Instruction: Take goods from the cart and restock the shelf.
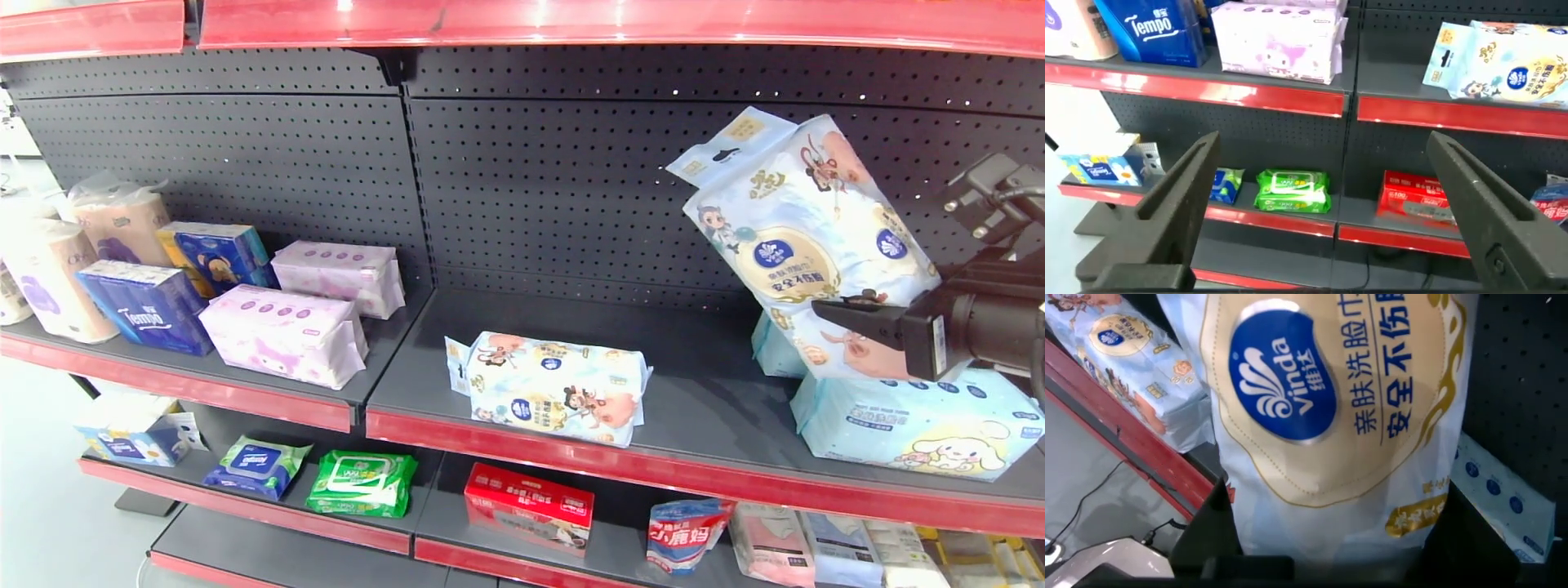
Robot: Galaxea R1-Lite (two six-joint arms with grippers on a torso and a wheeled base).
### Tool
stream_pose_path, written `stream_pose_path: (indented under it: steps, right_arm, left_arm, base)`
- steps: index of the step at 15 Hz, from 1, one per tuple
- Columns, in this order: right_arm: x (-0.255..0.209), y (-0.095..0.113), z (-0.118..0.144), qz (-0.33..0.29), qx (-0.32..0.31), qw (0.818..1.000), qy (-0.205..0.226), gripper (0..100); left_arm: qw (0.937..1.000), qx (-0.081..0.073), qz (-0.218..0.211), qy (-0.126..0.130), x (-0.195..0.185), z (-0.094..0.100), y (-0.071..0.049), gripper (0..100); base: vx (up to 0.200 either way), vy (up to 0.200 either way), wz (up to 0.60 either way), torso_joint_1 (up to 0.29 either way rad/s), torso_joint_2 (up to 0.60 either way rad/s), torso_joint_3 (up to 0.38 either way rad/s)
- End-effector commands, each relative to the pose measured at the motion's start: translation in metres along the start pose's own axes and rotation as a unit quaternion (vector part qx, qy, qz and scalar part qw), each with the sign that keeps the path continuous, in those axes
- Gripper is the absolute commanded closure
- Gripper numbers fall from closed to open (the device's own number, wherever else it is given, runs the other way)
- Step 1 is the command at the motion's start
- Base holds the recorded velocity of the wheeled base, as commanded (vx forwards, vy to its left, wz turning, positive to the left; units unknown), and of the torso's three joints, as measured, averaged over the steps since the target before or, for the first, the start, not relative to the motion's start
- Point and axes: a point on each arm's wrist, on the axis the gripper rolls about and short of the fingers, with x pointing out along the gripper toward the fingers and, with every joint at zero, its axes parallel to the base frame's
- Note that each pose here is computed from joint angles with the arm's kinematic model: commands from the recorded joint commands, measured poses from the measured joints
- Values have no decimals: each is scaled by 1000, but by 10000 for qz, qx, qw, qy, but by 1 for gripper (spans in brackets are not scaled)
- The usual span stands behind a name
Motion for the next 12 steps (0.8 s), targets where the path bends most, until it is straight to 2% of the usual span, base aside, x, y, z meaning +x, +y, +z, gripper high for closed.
stream_pose_path:
  steps: [1, 7, 12]
  right_arm:
    - [15, -3, 9, 48, -91, 9999, -4, 100]
    - [54, -14, 24, 258, -411, 9988, -63, 100]
    - [105, -16, 23, 655, -493, 9966, 84, 100]
  left_arm:
    - [10000, -2, -4, 0, 0, 0, 0, 0]
    - [10000, -2, -4, 0, 0, 0, 0, 0]
    - [10000, -2, -4, 0, 0, 0, 0, 0]
  base:
    - [0, 0, 0, 0, 0, 0]
    - [0, 0, 0, 0, 0, 0]
    - [0, 0, 0, 0, 0, 0]
